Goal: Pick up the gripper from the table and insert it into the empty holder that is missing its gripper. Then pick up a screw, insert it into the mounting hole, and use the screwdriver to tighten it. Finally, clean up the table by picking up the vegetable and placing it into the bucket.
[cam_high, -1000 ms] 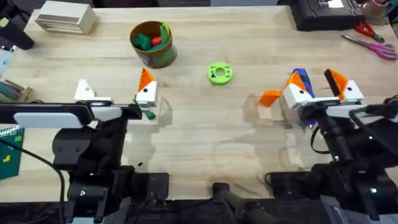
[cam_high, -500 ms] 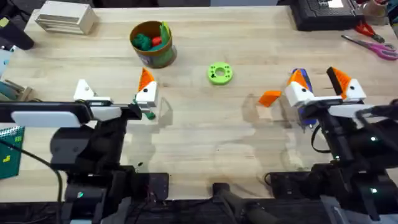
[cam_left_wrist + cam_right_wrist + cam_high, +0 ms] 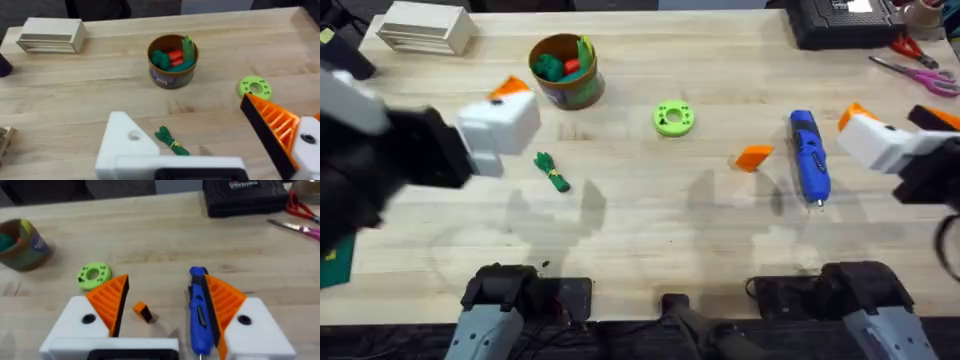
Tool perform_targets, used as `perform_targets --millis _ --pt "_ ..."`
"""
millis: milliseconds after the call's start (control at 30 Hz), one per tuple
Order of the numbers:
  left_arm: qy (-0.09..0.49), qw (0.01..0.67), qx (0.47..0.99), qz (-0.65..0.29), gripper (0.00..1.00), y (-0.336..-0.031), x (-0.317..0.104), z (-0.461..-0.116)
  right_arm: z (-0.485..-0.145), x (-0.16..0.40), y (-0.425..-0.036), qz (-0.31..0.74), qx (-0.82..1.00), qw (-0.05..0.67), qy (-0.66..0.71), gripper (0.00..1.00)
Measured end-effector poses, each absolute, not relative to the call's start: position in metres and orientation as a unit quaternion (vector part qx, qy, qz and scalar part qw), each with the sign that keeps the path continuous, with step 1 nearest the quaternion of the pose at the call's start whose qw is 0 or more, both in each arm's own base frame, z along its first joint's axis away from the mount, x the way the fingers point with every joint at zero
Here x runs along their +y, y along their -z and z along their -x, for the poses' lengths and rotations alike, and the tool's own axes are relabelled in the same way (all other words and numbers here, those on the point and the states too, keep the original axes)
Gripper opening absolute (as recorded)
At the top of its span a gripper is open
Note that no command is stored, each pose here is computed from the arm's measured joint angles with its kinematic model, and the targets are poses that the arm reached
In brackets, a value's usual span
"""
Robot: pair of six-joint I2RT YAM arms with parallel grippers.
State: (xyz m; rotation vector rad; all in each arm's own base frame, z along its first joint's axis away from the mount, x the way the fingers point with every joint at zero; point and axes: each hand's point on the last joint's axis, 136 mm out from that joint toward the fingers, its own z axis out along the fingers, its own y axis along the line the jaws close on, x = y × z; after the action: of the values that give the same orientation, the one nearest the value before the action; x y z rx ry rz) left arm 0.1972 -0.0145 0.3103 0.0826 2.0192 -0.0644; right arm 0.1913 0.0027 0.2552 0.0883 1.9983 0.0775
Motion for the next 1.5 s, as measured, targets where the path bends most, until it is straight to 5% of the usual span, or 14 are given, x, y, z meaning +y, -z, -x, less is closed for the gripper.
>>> perform_targets --millis 267,300,367,400,533,600,1033,1200,1500 --pt "0.031 0.541 0.839 -0.041 0.987 -0.34 -0.017 -0.202 -0.194 0.003 -0.263 -0.036 0.857 0.512 -0.03 0.84" --pt "0.037 0.541 0.839 -0.045 0.643 -0.34 -0.019 -0.202 -0.192 0.003 -0.259 -0.035 0.862 0.505 -0.029 0.84" --pt "0.04 0.541 0.839 -0.048 0.312 -0.34 -0.021 -0.202 -0.19 0.003 -0.255 -0.036 0.866 0.497 -0.029 0.84" --pt "0.039 0.54 0.839 -0.052 0.235 -0.34 -0.021 -0.202 -0.188 0.003 -0.253 -0.036 0.869 0.493 -0.029 0.84" --pt "0.041 0.542 0.837 -0.053 0.847 -0.341 -0.022 -0.202 -0.182 0.003 -0.244 -0.036 0.88 0.474 -0.028 0.84" --pt "0.044 0.543 0.837 -0.052 0.977 -0.341 -0.023 -0.202 -0.179 0.003 -0.239 -0.035 0.885 0.463 -0.027 0.84" --pt "0.115 0.526 0.837 -0.101 0.987 -0.326 -0.052 -0.203 -0.149 0.003 -0.203 -0.035 0.926 0.376 -0.022 0.841" --pt "0.228 0.563 0.768 -0.203 0.987 -0.288 -0.1 -0.229 -0.143 0.002 -0.198 -0.034 0.931 0.362 -0.021 0.84" --pt "0.31 0.636 0.645 -0.289 0.987 -0.244 -0.14 -0.185 -0.143 0.003 -0.198 -0.034 0.931 0.362 -0.021 0.84"
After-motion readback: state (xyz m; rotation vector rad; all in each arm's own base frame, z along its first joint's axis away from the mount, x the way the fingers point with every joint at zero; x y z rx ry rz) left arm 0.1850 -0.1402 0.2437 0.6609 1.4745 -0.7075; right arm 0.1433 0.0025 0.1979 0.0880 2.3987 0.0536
